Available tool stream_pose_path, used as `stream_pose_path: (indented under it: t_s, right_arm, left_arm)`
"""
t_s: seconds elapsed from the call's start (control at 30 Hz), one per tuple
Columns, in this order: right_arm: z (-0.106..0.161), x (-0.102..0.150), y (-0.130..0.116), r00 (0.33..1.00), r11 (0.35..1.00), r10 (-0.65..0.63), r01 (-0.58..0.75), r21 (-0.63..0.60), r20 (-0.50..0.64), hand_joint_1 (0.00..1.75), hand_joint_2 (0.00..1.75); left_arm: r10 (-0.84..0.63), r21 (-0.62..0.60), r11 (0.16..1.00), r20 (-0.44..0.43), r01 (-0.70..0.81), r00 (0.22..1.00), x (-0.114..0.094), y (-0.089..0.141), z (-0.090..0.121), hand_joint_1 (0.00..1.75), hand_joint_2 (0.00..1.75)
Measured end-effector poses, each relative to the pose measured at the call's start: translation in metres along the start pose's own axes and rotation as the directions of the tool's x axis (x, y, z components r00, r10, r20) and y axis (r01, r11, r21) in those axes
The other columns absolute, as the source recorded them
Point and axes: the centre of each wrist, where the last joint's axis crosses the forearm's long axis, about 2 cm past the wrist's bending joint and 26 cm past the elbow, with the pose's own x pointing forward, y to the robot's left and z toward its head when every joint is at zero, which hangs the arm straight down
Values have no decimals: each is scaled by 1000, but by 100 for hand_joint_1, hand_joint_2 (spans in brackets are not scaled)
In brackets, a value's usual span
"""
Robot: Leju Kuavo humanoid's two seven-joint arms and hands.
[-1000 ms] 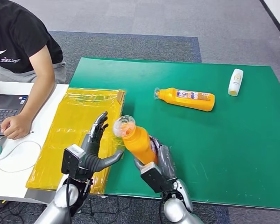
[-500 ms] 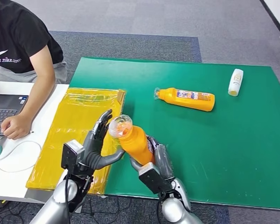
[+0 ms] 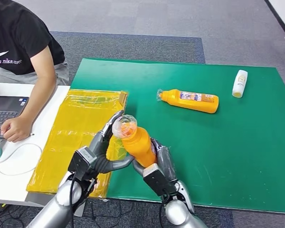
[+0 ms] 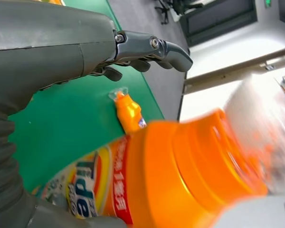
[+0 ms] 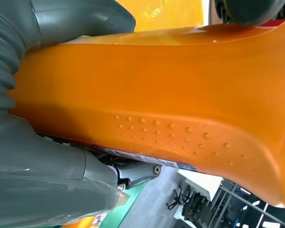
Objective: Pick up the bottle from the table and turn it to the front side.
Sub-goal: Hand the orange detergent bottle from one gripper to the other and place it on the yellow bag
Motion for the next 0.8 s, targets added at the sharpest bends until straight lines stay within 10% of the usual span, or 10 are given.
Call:
stream_pose_path:
  t_s: [0.8]
  right_arm:
    - [3, -5, 2, 999, 999, -20, 21, 35, -26, 163, 175]
  left_arm:
    - [-123, -119, 986, -19, 120, 992, 5, 3, -13, 0, 175]
